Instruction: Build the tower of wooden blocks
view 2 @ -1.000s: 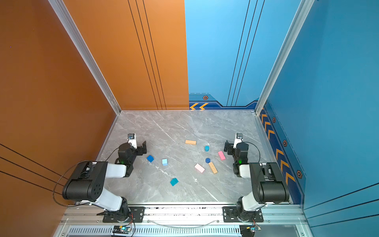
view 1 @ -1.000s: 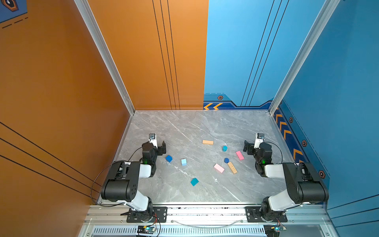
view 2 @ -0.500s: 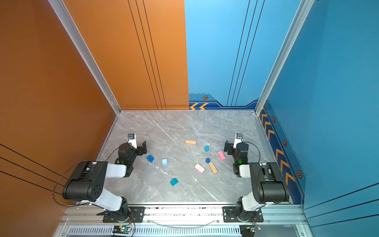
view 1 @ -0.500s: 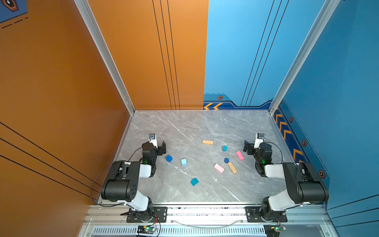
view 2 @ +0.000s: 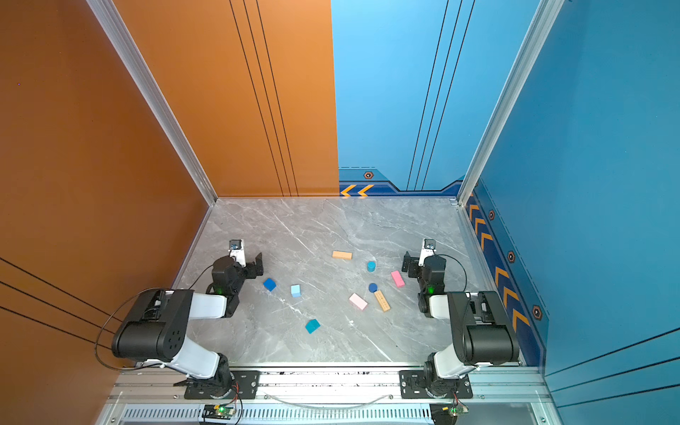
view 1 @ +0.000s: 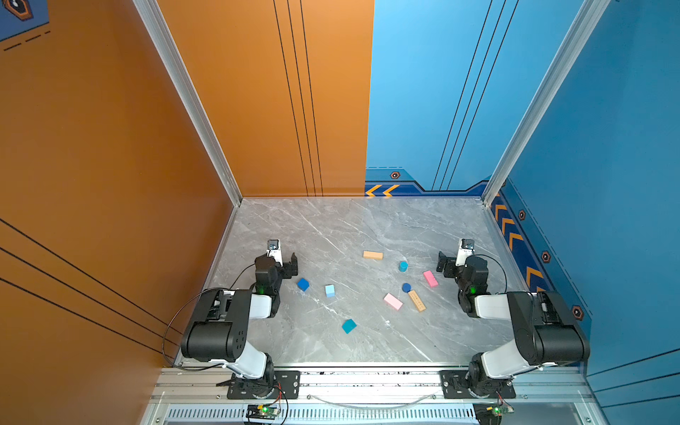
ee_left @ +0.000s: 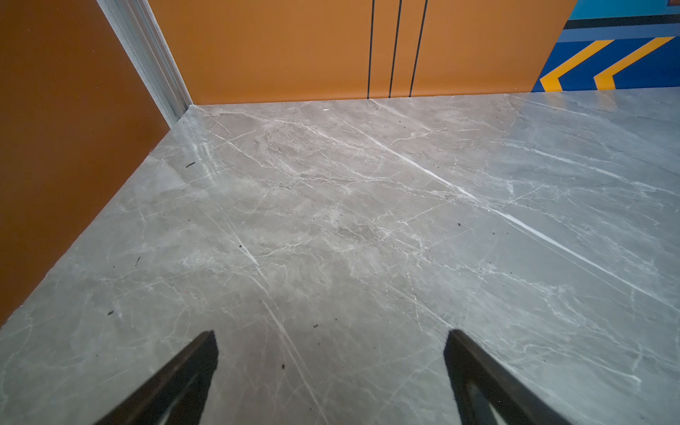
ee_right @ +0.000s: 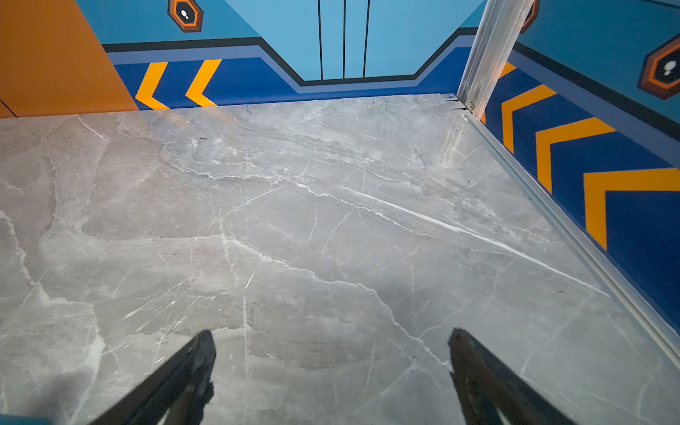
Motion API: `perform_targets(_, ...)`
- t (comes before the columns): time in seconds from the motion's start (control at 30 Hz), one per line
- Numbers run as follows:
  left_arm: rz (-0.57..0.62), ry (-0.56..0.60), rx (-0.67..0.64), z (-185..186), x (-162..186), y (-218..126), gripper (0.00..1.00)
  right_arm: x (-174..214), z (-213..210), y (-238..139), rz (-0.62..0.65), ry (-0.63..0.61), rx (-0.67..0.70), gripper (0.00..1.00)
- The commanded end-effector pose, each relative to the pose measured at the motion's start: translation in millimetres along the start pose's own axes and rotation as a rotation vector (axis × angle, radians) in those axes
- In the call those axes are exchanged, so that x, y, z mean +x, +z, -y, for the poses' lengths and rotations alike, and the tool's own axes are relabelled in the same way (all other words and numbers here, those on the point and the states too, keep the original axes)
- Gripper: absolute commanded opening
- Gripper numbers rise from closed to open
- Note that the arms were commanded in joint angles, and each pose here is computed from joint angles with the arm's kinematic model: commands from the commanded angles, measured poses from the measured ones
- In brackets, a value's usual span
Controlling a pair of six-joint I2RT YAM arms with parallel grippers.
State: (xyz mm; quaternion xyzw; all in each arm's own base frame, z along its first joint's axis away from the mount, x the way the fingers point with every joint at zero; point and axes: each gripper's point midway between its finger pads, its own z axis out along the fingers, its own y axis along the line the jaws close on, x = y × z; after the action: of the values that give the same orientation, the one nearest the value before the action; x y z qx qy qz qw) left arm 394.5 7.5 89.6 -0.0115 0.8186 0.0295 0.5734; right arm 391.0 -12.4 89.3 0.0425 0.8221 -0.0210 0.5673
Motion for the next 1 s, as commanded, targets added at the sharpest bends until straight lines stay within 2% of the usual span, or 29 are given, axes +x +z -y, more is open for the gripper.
perform_targets(0.0, -0.01, 0.001, -0.006, 0, 1, 2, 0.99, -4, 4, 3, -0.004, 0.007, 0.03, 1.0)
perform_targets(0.27, -0.062, 0.017, -0.02, 0, -14, -1, 0.98, -23, 9, -2, -0.094, 0.024, 0.076, 1.0)
perform_targets(0.53, -0.098, 0.007, 0.024, 16, -46, -15, 0.93, -55, -4, -31, -0.126, 0.056, 0.057, 0.97)
perform_targets(0.67, -0.098, -0.026, 0.149, 43, -74, -26, 0.93, -78, -31, -52, -0.157, 0.046, 0.003, 0.97)
perform_targets(0.8, -0.146, -0.033, 0.288, 79, -101, -29, 0.92, -91, -74, -72, -0.19, 0.0, -0.097, 0.95)
perform_targets(0.93, -0.206, -0.022, 0.401, 115, -121, -29, 0.87, -97, -118, -88, -0.222, -0.027, -0.201, 0.94)
perform_targets(0.97, -0.218, -0.017, 0.424, 125, -124, -27, 0.83, -97, -129, -91, -0.234, -0.025, -0.228, 0.94)
